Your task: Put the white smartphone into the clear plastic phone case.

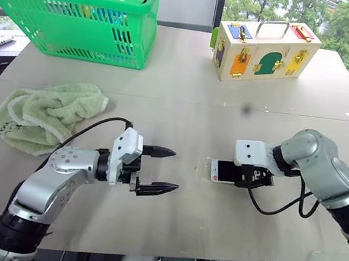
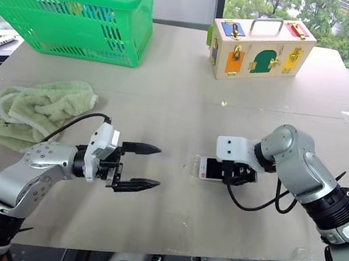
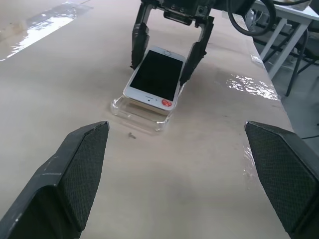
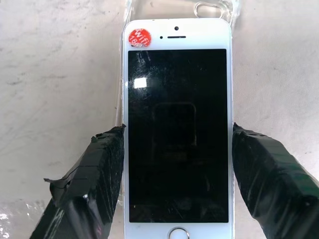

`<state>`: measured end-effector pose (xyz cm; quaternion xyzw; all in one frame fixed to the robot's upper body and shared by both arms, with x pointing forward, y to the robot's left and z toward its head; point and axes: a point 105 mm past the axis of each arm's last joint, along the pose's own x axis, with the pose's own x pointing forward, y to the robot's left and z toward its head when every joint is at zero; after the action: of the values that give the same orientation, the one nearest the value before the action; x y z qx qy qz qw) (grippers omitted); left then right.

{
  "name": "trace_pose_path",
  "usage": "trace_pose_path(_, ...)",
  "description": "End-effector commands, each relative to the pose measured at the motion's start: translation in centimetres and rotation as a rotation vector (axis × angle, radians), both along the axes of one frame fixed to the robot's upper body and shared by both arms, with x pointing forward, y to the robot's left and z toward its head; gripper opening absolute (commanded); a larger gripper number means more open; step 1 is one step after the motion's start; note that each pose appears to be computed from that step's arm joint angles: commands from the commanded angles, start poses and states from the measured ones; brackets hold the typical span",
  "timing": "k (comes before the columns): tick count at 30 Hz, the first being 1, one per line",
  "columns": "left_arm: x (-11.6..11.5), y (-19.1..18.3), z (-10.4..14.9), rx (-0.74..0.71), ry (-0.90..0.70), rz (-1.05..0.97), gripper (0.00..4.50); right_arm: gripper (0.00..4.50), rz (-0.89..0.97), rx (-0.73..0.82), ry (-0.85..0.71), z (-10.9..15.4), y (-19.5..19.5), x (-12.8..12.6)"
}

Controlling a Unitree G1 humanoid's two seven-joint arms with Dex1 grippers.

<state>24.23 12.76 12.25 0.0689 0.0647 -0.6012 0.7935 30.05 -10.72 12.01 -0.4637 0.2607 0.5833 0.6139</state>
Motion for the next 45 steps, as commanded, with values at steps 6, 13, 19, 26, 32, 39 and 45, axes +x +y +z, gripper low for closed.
trace_pose_path(6,0.0,-0.6,0.2,-0.004,-0.035,0.008,4.50,2.87,-0.060,0.071,-0.014,1.2,0.2,0.5)
trace_pose_path(13,0.2,-1.6,-0.1,0.011,-0.043,0.008,4.50,2.86,-0.070,0.104,-0.122,2.0,0.7,2.5)
trace_pose_path(19,0.6,-1.8,-0.3,0.021,-0.050,0.013,4.50,2.86,-0.024,0.105,-0.188,2.2,1.2,3.6)
trace_pose_path(26,0.6,-1.3,-0.8,0.026,-0.049,0.022,4.50,2.86,-0.037,0.230,-0.053,4.6,1.6,1.0)
trace_pose_path(32,0.7,-1.3,-1.1,0.025,-0.045,0.025,4.50,2.86,-0.084,0.196,0.023,3.5,1.2,-1.7)
trace_pose_path(39,0.8,-1.7,-1.0,0.030,-0.046,0.004,4.50,2.86,-0.153,0.134,0.036,1.0,0.5,-2.0)
trace_pose_path(45,1.0,-1.8,-0.5,0.031,-0.050,-0.007,4.50,2.86,-0.213,0.090,0.028,0.3,-0.7,-0.7)
